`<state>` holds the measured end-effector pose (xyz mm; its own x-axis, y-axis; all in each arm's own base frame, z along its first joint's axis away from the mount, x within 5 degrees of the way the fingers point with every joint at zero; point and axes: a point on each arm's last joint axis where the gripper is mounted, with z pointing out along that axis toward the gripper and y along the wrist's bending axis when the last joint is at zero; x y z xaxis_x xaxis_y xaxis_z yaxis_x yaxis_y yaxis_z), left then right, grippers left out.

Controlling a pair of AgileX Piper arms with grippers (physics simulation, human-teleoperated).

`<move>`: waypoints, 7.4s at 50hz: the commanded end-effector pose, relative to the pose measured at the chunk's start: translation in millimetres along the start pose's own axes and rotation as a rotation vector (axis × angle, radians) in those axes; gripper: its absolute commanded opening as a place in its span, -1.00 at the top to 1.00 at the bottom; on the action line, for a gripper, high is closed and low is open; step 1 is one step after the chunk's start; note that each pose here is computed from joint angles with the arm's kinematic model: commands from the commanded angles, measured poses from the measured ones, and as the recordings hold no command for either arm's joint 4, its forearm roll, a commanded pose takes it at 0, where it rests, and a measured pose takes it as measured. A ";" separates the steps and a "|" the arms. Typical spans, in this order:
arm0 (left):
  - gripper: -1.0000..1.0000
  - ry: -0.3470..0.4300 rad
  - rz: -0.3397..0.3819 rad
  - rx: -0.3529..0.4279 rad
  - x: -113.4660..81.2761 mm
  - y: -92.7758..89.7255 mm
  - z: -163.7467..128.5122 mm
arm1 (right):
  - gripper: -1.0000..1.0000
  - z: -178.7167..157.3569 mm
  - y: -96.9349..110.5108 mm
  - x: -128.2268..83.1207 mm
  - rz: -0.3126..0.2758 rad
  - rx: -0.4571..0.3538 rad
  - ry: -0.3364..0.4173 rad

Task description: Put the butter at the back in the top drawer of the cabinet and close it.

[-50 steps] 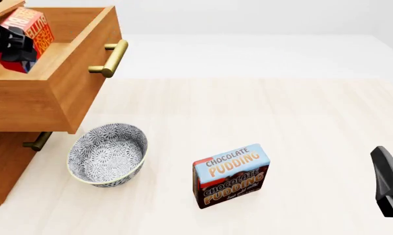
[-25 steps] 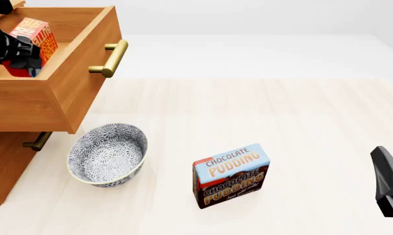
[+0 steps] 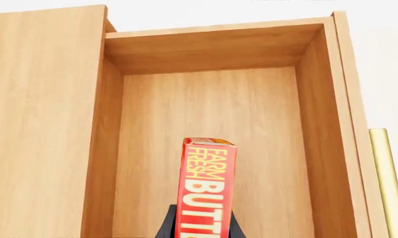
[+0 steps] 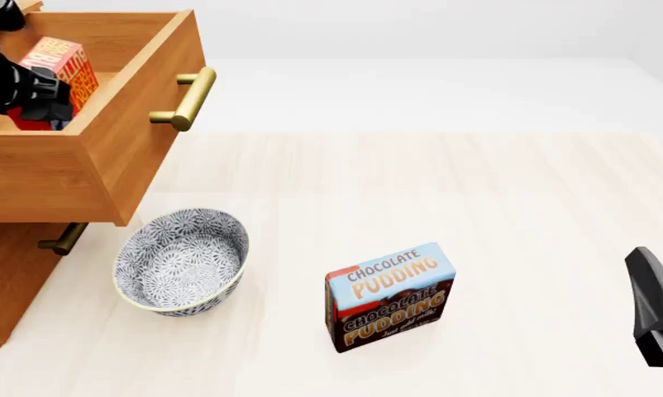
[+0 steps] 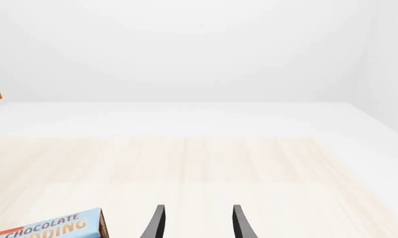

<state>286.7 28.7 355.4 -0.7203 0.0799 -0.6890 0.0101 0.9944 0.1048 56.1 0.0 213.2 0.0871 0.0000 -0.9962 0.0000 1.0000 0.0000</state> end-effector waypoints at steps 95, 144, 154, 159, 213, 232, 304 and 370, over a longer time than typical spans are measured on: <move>-1.00 -0.419 0.378 0.532 -54.7 -189.8 -115.0 | -1.00 0.0 0.0 0.0 0.000 0.000 0.000; -1.00 -0.231 0.371 0.582 -32.2 -267.1 -20.5 | -1.00 0.0 0.0 0.0 0.000 0.000 0.000; -1.00 -0.208 0.357 0.557 -29.3 -263.4 -2.2 | -1.00 0.0 0.0 0.0 0.000 0.000 0.000; -1.00 -0.202 0.351 0.546 -28.8 -260.8 4.6 | -1.00 0.0 0.0 0.0 0.000 0.000 0.000; -1.00 -0.182 0.299 0.422 -25.9 -204.2 33.4 | -1.00 0.0 0.0 0.0 0.000 0.000 0.000; -1.00 -0.178 0.274 0.389 -25.0 -187.8 36.8 | -1.00 0.0 0.0 0.0 0.000 0.000 0.000; -1.00 -0.207 0.172 0.180 -5.1 -83.2 16.1 | -1.00 0.0 0.0 0.0 0.000 0.000 0.000; -1.00 -0.224 0.109 0.015 9.7 -22.5 6.3 | -1.00 0.0 0.0 0.0 0.000 0.000 0.000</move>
<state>284.3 0.9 345.0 -0.5355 0.2090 -0.8183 0.1127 0.9779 0.1761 56.1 0.0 213.2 0.0871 0.0000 -0.9962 0.0000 1.0000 0.0000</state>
